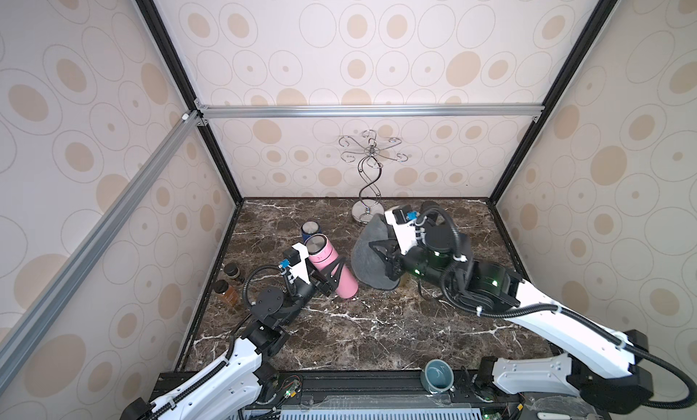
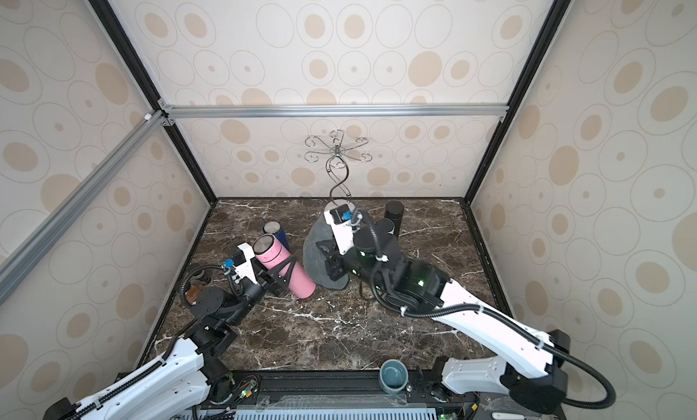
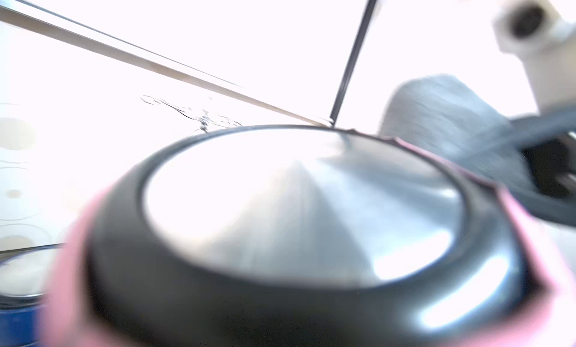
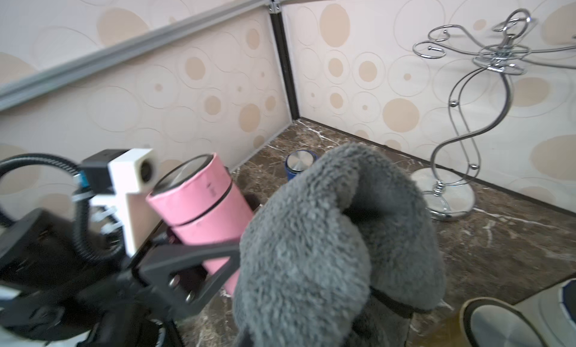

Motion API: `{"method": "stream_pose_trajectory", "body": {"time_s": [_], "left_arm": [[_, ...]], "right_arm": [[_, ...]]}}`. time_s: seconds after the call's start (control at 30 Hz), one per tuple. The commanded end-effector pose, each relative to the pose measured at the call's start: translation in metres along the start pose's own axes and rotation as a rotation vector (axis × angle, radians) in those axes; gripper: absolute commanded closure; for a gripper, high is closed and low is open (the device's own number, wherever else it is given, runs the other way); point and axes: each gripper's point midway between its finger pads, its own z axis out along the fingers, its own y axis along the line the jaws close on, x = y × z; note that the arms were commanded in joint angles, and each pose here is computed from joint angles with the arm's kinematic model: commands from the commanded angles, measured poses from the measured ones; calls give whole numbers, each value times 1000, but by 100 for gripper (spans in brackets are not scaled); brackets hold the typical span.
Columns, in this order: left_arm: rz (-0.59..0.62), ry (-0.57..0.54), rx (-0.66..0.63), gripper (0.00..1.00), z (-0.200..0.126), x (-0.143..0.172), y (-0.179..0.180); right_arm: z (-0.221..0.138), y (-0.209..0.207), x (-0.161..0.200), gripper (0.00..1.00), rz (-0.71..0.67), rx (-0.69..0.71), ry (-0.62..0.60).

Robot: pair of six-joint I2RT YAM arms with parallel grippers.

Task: Wipe the surface of the thermos
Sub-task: Wipe the dirt from the surface of the thermos.

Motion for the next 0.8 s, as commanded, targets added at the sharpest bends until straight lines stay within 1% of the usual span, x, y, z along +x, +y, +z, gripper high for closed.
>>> {"method": "stream_pose_trajectory", "body": {"time_s": [0.0,0.1,0.17,0.27,0.33,0.43,0.6,0.7,0.77], "left_arm": [[-110,-246,-80,100,0,-84,-1],[-113,-232,-147,100,12,-96,5],[-143,-212,-212,100,18,-98,13],[-192,-218,-238,100,21,-106,15],[-217,-208,-242,100,23,-107,15],[-244,-187,-246,100,25,-105,14],[-301,-190,-244,100,21,-99,17],[-316,-185,-239,100,22,-95,17],[-325,-186,-228,100,22,-94,16]], "right_arm": [[9,35,16,100,8,-190,-48],[18,53,41,100,-58,-250,-35],[24,66,51,100,-103,-288,-50],[37,74,61,100,-150,-284,-69],[46,74,59,100,-156,-268,-93],[55,75,50,100,-171,-247,-161],[76,78,38,100,-182,-208,-231],[91,74,35,100,-176,-153,-251],[101,65,35,100,-160,-85,-253]]}}
